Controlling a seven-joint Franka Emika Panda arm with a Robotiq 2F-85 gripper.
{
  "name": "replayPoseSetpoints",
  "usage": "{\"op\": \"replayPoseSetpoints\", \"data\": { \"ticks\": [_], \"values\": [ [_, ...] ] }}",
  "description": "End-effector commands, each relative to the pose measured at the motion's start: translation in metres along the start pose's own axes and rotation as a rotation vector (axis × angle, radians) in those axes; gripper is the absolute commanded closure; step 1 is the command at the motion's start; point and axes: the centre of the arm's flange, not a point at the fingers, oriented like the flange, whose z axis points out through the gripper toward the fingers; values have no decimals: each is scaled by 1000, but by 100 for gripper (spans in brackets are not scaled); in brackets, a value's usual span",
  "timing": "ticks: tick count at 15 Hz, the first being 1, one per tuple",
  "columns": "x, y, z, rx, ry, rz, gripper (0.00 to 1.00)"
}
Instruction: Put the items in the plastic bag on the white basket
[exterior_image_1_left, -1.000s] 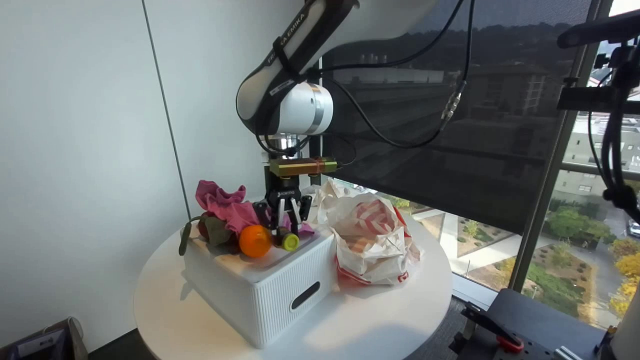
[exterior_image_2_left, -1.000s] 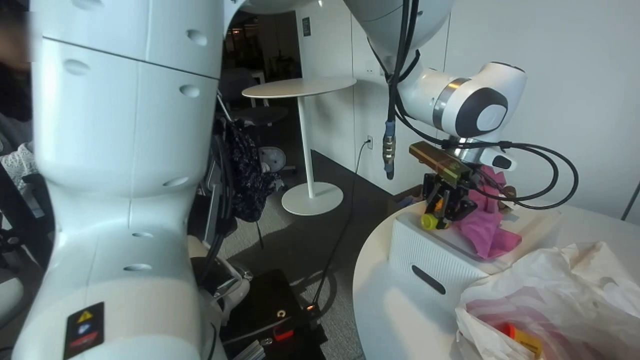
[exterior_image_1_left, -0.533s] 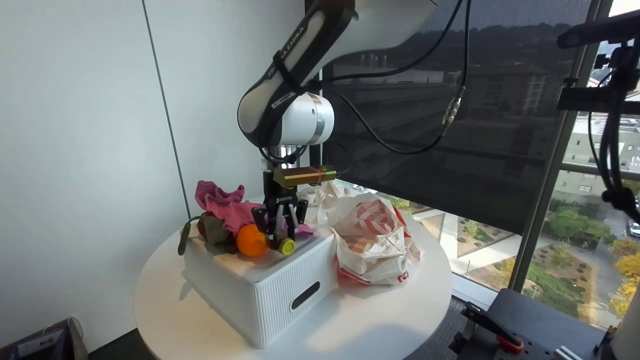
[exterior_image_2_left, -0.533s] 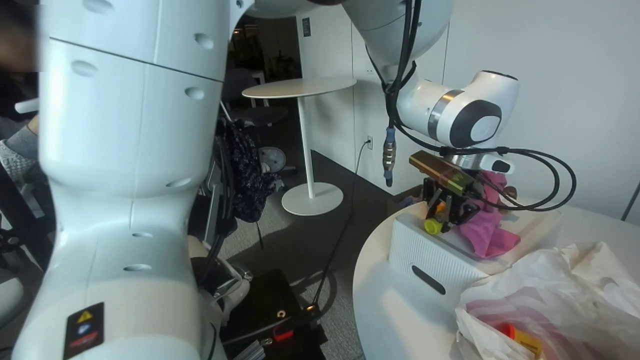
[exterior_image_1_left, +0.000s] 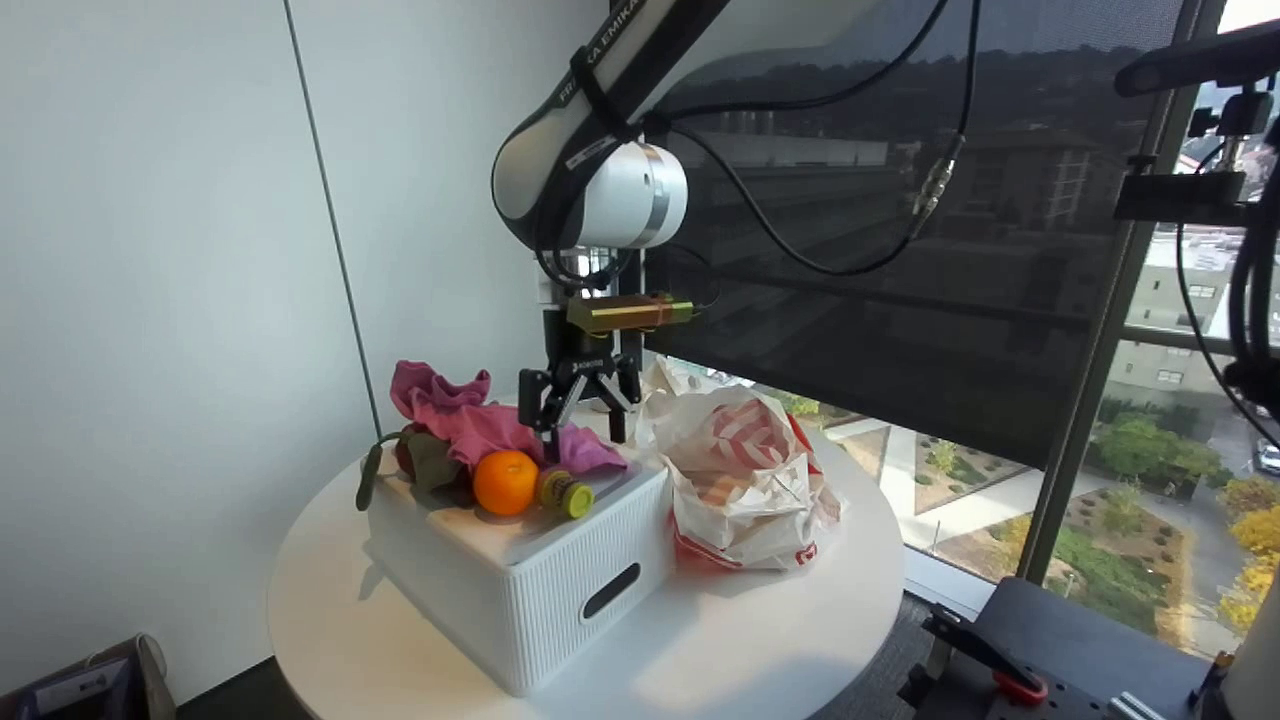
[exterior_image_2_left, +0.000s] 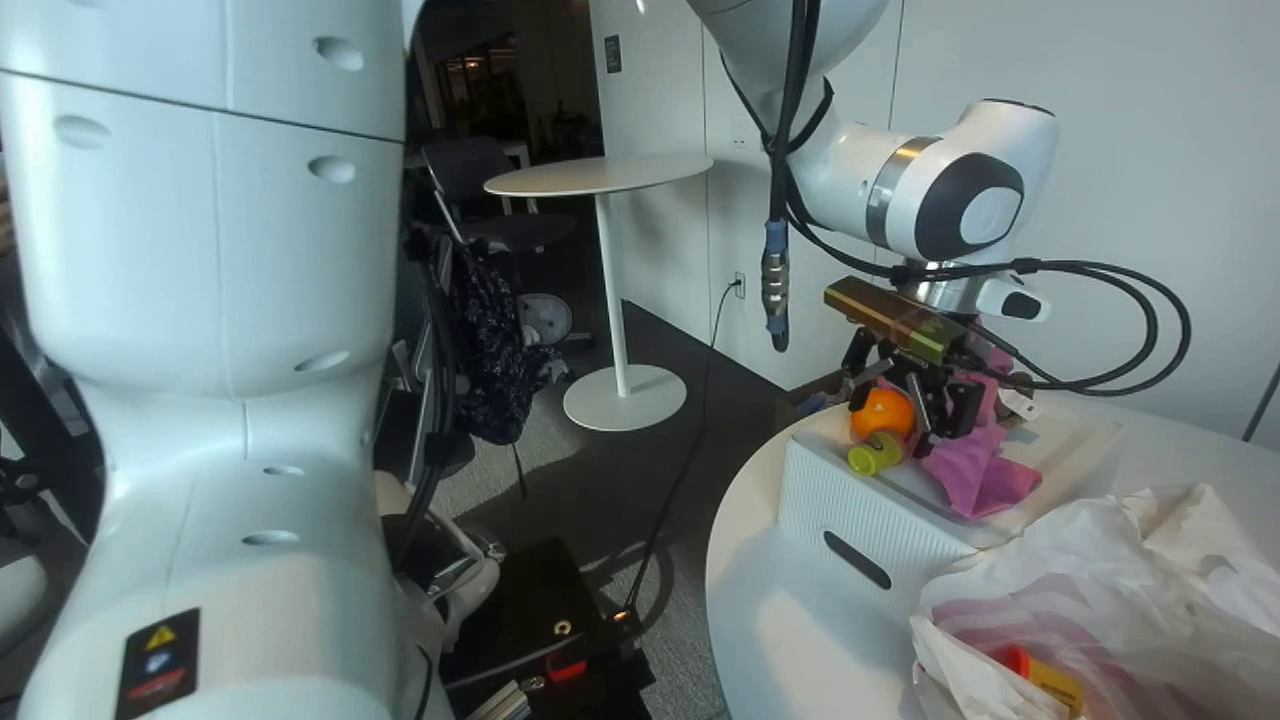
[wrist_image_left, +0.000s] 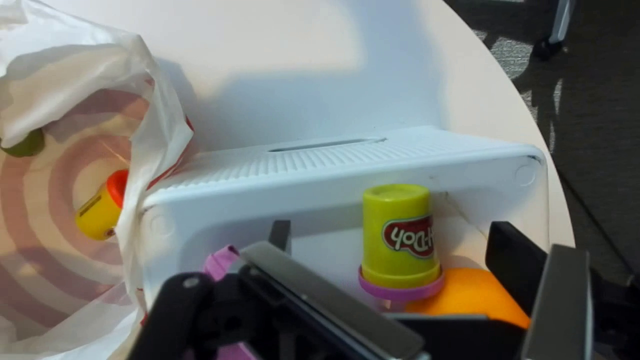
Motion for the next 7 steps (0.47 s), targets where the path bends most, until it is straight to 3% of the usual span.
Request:
{"op": "replayPoseSetpoints", "data": {
  "ticks": [1,7],
  "values": [
    [-27,15,-44,-13,0,89,0],
    [-53,45,-68,-43,43,241,0]
  ]
}}
